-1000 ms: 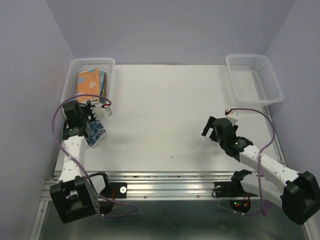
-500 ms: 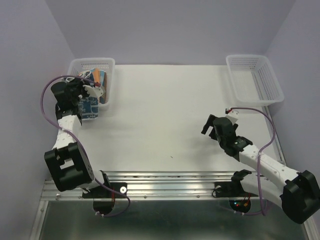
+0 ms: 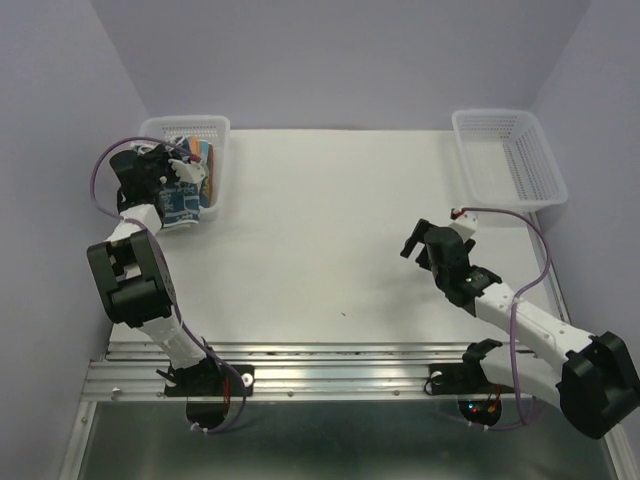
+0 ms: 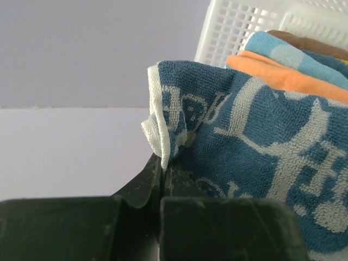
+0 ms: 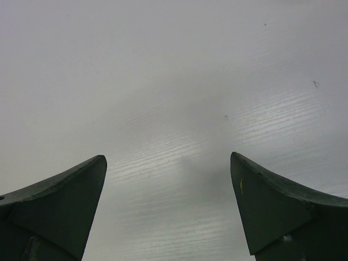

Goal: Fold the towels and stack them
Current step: Neatly place the folded towel into the bin

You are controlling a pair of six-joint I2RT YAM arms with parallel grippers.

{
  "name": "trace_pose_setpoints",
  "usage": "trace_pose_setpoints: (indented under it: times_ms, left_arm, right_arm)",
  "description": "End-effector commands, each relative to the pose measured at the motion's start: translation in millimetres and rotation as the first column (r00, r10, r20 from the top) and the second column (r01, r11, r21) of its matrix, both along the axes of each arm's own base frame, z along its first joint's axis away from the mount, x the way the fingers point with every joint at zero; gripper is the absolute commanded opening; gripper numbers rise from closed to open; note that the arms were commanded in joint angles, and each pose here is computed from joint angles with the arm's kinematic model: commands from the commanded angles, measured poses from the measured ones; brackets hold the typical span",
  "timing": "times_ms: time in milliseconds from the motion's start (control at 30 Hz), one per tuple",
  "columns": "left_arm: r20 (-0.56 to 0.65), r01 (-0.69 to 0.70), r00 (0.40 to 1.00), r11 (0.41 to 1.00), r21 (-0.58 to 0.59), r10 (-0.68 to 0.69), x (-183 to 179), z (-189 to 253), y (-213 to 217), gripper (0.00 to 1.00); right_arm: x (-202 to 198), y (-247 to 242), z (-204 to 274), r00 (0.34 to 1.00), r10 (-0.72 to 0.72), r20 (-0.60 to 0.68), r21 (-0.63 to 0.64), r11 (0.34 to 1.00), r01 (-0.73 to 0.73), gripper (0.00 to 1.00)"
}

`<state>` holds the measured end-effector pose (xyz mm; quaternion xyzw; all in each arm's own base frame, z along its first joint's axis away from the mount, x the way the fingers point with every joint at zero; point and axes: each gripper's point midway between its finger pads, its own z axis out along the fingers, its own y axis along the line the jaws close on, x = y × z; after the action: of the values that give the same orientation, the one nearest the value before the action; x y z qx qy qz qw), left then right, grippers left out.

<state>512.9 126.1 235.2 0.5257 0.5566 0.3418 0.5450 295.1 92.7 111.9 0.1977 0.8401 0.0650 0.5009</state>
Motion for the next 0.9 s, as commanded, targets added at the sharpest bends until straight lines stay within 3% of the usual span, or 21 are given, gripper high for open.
trace_pose_setpoints:
  times_ms: [0, 233, 367, 467, 567, 867]
  left_arm:
    - [0.131, -0.003, 0.991, 0.985, 0.17, -0.02, 19.7, 33.1, 9.0, 0.0]
    - [0.138, -0.007, 0.99, 0.985, 0.174, -0.017, 50.5, 20.5, 25.9, 0.0]
    - [0.13, 0.101, 0.982, 0.963, 0.25, -0.137, 53.7, 2.2, 23.4, 0.0]
    - [0.142, 0.106, 0.979, 0.963, 0.249, -0.145, 58.4, -0.3, 28.6, 0.0]
    - [0.136, 0.131, 0.976, 0.957, 0.26, -0.17, 58.5, -13.5, 26.7, 0.11]
    - [0.215, 0.252, 0.932, 0.947, 0.198, -0.293, 71.0, 1.5, 7.0, 0.15]
  right_arm:
    - [28.0, 8.1, 39.5, 0.993, -0.041, 0.111, 0.029, 0.999, 0.038, 1.0]
    - [43.3, 16.1, 23.5, 0.997, -0.042, 0.065, -0.005, 0.999, 0.042, 1.0]
    - [53.5, 24.9, 18.8, 0.999, -0.017, 0.038, -0.025, 1.0, 0.018, 1.0]
    - [57.2, 30.1, 14.7, 1.0, -0.001, 0.021, -0.027, 1.0, 0.002, 1.0]
    - [62.8, 33.3, 16.1, 0.999, 0.004, 0.043, -0.026, 1.0, -0.003, 1.0]
    - [64.2, 36.6, 10.3, 0.999, 0.018, 0.032, -0.023, 1.0, -0.017, 1.0]
